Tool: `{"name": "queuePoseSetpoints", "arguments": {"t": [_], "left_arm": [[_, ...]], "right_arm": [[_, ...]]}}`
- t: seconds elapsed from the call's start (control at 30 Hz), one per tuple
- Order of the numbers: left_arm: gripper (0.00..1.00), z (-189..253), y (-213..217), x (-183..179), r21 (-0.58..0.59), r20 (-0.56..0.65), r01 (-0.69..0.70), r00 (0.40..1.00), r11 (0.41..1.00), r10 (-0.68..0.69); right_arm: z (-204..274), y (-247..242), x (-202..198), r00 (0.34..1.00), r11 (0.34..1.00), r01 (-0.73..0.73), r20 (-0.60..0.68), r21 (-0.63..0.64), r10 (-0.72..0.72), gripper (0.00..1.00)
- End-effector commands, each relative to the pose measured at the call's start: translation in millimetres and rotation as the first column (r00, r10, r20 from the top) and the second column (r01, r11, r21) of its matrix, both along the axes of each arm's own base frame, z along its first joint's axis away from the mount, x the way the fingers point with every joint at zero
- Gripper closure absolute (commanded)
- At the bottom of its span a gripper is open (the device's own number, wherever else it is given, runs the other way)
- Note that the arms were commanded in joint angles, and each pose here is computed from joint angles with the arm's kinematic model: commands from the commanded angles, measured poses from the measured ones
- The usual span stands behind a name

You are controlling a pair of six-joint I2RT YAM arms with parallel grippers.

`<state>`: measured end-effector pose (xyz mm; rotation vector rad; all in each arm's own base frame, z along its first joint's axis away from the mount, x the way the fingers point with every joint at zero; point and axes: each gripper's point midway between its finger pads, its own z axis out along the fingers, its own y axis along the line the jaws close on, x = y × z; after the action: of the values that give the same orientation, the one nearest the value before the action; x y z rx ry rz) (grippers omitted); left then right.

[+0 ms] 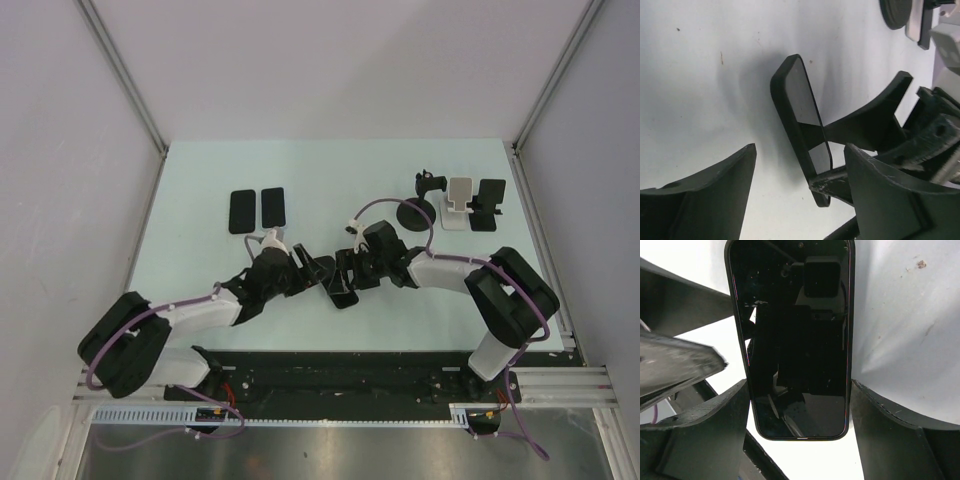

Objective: Remove the phone from the phone stand

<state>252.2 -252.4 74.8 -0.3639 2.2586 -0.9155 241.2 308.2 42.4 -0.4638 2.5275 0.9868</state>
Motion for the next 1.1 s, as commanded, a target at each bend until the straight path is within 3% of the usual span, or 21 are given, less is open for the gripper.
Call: {"name": "queuePoseSetpoints", "arguments": {"t": [0.0, 0.13, 0.4, 0.6, 0.7, 0.8, 0.9, 1.07], "left_arm": [[0.27, 13.9, -15.9, 20.0, -0.080, 0.023, -0.049, 0.998, 0.996, 0.051], [0.46, -2.8, -21.1, 15.7, -0.089, -0.038, -0.045, 0.998, 0.995, 0.042], [0.67, -2.7, -36.8, 8.9, -0.118, -0.044, -0.013, 0.999, 0.993, 0.008], [0.96, 2.0, -43.6, 9.0, -0.117, -0.022, 0.026, 0.999, 0.993, -0.028], [1.00, 10.3, -44.4, 12.4, -0.109, 0.017, 0.046, 0.999, 0.993, -0.044], [1.00, 20.4, -45.7, 18.9, -0.073, 0.083, 0.106, 0.992, 0.992, -0.100], [0.99, 27.8, -42.6, 30.7, -0.044, 0.122, 0.139, 0.984, 0.989, -0.133], [1.00, 32.6, -28.8, 63.6, 0.089, 0.138, 0.173, 0.973, 0.981, -0.184]], "right_arm": [[29.2, 16.0, 8.2, 0.999, 0.991, 0.001, 0.047, 0.137, -0.007, 0.83], [28.8, 17.8, 5.2, 0.999, 0.986, -0.003, 0.037, 0.169, -0.003, 0.83], [27.6, 23.5, 3.8, 1.000, 0.976, 0.007, 0.015, 0.218, -0.011, 0.83], [28.7, 22.6, 4.0, 1.000, 0.974, 0.013, 0.022, 0.227, -0.018, 0.77], [38.2, 20.3, 5.7, 0.998, 0.972, 0.011, 0.061, 0.233, -0.026, 0.62], [50.1, 15.1, 6.6, 0.993, 0.975, -0.004, 0.118, 0.221, -0.023, 0.32], [66.8, 6.1, 7.2, 0.980, 0.980, -0.018, 0.196, 0.198, -0.022, 0.13], [98.8, -17.3, 7.8, 0.922, 0.994, -0.020, 0.386, 0.106, -0.023, 0.00]]}}
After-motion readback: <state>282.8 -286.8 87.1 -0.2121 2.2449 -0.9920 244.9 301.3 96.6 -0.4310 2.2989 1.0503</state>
